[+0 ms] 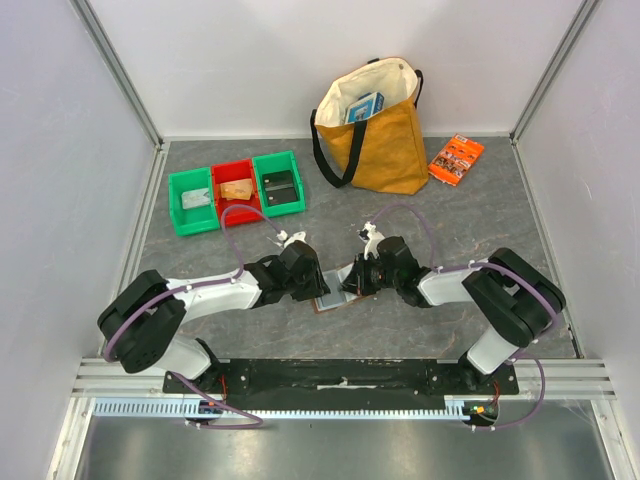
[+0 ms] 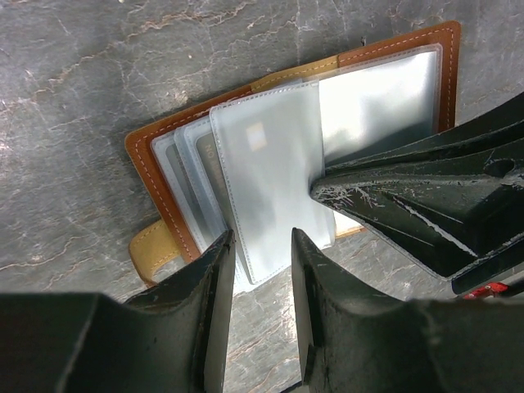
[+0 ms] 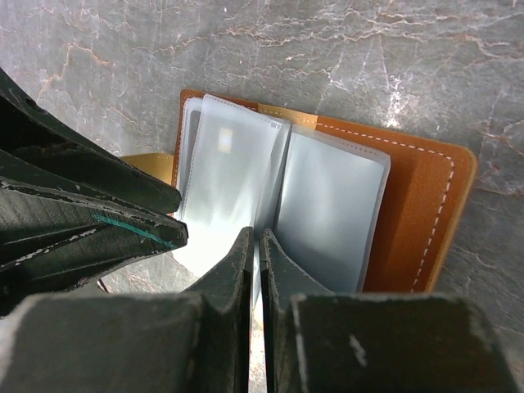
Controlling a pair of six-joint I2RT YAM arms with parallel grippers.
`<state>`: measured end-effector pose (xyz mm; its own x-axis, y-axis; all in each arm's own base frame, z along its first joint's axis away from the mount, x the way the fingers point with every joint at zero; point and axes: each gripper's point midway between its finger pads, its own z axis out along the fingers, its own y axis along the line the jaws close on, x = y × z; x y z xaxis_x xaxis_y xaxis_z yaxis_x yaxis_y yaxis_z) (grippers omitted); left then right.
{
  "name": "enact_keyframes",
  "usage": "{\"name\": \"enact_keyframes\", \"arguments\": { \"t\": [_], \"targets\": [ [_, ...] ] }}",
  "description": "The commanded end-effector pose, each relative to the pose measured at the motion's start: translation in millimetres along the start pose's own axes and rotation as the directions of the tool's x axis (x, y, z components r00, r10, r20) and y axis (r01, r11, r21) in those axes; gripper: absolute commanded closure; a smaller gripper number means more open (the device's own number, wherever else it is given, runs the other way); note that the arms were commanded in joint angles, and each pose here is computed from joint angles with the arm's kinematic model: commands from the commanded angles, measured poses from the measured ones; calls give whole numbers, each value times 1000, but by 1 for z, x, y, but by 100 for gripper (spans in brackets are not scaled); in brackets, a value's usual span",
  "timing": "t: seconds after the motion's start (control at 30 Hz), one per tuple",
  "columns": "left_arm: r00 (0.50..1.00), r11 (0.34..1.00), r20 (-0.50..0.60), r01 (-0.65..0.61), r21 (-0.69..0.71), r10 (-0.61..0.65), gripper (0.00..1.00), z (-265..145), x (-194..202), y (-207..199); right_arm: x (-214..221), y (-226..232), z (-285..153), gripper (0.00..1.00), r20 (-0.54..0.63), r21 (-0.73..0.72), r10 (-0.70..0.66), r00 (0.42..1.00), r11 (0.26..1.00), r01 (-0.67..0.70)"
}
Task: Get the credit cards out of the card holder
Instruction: Remove the credit card from the card holder.
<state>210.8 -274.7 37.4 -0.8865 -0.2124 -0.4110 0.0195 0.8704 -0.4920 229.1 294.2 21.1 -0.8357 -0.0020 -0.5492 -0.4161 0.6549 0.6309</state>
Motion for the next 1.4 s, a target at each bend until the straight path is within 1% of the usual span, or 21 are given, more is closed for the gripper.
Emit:
{"name": "enact_keyframes", "arguments": {
  "t": [0.0,0.23,0.4,0.53,0.67,0.83,1.0,1.13,1.37],
  "targets": [
    [997,998,57,42,51,-45,60,-2,-16,-17,27,-14,2,90,-78,35,31,996,999,-29],
    [997,999,58,43,21,-44,60,3,-21,-10,28,-14,2,90,-79,30,32,996,999,-30],
    [998,998,44,42,40,-43,60,3,-18,-14,27,-13,2,90,-78,27,29,997,999,-27],
    [996,999,82,25,37,-28,60,-4,-27,-15,28,-13,2,90,-80,27,31,996,999,-29],
    [990,1000,141,-19,14,17,60,-11,-42,-14,27,-13,2,90,-79,26,31,996,999,-29],
    [988,999,152,-46,26,42,60,-8,-56,-19,29,-14,3,90,-85,26,32,996,999,-30],
    [991,999,132,-34,-15,36,60,0,-59,-11,27,-12,2,90,-79,24,29,996,999,-27],
    [993,998,115,-27,-49,33,60,6,-53,-1,28,-13,2,90,-82,26,30,996,999,-28],
    [997,997,66,-29,-68,33,60,16,-41,6,28,-13,2,90,-83,24,30,996,999,-29]
  ]
}}
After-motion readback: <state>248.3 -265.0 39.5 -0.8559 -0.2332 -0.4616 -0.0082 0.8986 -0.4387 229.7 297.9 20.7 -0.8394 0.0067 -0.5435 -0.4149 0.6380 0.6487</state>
